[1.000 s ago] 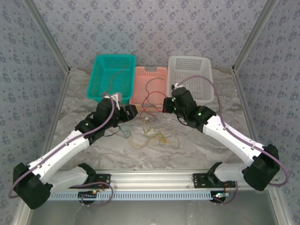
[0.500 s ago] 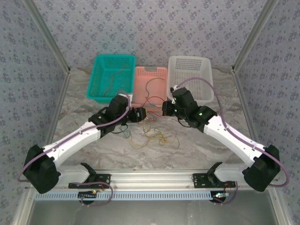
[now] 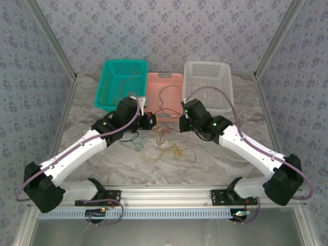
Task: Untangle the cables
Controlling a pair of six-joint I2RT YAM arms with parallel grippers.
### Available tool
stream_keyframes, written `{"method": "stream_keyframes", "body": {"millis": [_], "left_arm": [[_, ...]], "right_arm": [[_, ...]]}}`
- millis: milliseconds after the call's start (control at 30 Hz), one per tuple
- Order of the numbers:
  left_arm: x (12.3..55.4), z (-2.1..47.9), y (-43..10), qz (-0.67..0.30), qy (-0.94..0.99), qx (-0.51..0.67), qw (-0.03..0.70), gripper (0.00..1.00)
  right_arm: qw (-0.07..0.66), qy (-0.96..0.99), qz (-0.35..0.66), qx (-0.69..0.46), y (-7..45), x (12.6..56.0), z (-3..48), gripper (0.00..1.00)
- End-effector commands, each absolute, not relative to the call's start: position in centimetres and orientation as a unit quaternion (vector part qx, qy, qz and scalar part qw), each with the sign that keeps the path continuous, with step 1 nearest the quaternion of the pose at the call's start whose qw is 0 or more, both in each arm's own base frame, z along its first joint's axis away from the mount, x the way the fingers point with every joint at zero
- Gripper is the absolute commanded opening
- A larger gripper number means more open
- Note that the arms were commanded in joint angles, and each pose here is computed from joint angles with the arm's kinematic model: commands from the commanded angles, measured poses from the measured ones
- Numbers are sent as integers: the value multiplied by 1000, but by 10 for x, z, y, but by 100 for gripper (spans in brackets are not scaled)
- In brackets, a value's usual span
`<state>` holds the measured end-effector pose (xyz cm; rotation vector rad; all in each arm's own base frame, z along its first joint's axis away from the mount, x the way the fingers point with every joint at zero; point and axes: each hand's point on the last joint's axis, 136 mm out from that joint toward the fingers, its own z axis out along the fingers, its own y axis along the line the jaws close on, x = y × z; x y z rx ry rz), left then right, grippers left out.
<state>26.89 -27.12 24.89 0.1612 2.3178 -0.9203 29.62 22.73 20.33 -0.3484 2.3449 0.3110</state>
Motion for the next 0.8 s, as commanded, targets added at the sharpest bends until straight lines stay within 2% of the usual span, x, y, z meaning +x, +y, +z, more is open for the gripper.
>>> {"method": "stream_keyframes", "body": {"millis": [0, 133, 400, 600, 767], "left_arm": [[248, 279, -274, -393, 873, 75, 279, 0], [242, 297, -276, -432, 865, 83, 243, 0], [219, 271, -258, -361, 902, 146, 187, 0], [197, 253, -255, -377, 898, 156, 163, 0], [182, 253, -250, -385, 893, 168, 162, 0]], "right_arm": [[378, 904, 28, -199, 218, 299, 201, 0], [387, 884, -26, -261, 227, 294, 197, 0], [434, 862, -49, -257, 217, 290, 225, 0], [504, 790, -201, -285, 198, 299, 268, 0], [509, 725, -286, -365, 209, 301, 268, 0]]}}
